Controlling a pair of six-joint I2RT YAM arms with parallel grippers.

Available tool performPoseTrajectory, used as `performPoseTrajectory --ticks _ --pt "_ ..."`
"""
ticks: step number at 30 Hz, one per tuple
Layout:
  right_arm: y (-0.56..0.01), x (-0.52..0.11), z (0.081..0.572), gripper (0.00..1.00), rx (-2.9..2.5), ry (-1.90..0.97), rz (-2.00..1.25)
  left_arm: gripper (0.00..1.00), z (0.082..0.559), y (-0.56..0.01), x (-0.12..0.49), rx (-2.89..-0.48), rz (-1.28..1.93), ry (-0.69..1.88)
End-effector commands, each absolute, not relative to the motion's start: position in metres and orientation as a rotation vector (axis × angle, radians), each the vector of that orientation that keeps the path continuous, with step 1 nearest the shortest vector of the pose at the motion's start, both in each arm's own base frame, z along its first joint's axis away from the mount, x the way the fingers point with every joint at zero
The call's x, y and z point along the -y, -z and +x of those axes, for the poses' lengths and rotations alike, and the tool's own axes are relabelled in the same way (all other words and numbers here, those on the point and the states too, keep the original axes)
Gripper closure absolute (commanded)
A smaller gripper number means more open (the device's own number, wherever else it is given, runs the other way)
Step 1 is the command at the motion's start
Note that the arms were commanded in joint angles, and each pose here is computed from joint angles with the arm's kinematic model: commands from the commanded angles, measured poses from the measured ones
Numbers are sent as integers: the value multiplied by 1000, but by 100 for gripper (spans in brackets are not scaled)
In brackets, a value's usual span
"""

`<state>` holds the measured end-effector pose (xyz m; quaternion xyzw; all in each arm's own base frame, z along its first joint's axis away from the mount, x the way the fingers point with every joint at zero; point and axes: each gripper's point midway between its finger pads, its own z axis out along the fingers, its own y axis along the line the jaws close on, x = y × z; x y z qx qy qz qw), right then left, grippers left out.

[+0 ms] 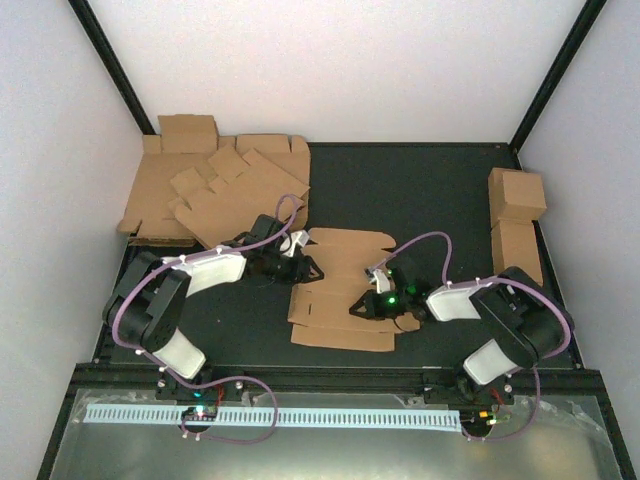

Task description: Fold the paper box

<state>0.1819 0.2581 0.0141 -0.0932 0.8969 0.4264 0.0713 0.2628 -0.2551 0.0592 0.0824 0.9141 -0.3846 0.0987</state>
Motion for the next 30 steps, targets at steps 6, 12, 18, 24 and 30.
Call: performPoseTrajectory --ticks 6,12,18,24,30 --pt "-7 -258 186 98 -2682 -1242 -313 35 269 -70 235 -2701 227 973" --pt "-9 -257 187 98 -2683 -1217 -323 29 277 -46 209 -2769 197 727" --pt "-11 -256 187 98 -2677 -1211 -327 27 279 -33 207 -2805 194 689" --pt "-12 -256 187 98 -2676 -1208 -329 30 275 -35 242 -2772 256 991" --pt "-12 -255 187 98 -2677 -1205 -333 36 274 -40 257 -2796 306 1111"
